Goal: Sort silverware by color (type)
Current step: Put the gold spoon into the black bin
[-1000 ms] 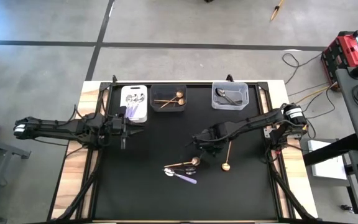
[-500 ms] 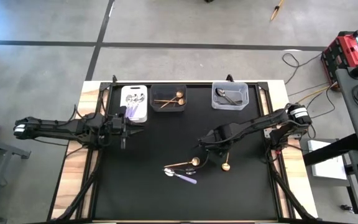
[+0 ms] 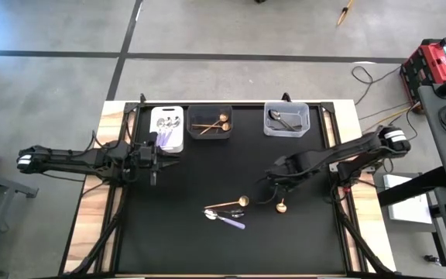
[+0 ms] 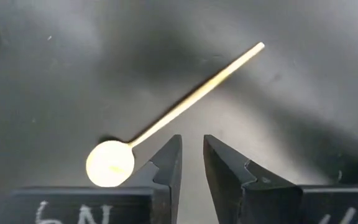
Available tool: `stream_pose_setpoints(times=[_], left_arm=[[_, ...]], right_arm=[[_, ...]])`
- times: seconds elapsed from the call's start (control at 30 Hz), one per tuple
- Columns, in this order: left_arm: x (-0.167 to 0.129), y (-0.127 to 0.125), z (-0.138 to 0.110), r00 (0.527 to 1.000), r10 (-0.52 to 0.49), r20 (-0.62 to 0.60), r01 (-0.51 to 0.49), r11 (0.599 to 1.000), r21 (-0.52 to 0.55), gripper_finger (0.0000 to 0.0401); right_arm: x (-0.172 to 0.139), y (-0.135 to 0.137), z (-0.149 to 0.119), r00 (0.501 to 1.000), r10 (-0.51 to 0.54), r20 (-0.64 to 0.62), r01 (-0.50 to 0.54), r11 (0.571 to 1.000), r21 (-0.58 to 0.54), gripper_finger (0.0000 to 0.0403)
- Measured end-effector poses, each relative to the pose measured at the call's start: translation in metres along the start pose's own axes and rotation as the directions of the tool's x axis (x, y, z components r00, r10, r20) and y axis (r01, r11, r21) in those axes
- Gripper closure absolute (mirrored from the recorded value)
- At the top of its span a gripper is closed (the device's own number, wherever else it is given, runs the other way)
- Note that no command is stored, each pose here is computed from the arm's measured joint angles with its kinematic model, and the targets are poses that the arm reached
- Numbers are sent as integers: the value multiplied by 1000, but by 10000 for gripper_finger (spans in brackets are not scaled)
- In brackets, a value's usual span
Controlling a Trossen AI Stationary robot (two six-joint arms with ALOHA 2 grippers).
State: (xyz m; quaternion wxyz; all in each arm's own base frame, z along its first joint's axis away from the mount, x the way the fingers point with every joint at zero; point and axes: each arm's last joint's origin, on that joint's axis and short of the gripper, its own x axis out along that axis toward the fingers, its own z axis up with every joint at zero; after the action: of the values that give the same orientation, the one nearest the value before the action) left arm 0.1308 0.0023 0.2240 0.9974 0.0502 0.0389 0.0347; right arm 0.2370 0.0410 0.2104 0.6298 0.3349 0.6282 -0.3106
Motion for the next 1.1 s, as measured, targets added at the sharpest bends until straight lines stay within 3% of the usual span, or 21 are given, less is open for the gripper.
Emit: stream_pose_setpoints(times=[0.17, 0.6, 1.1], left_arm=[[0, 0, 0, 1000, 0, 1, 0, 1000, -1, 326], [0, 0, 0, 1000, 0, 3, 0, 1000, -1, 326], [0, 0, 0, 1000, 0, -1, 0, 1000, -1, 326]], right_arm=[[5, -13, -6, 1000, 20, 9, -20, 995, 94, 344], [17, -18, -8, 995, 87, 42, -93, 979, 180, 339], [34, -23, -9, 993, 90, 74, -105, 963, 248, 198]])
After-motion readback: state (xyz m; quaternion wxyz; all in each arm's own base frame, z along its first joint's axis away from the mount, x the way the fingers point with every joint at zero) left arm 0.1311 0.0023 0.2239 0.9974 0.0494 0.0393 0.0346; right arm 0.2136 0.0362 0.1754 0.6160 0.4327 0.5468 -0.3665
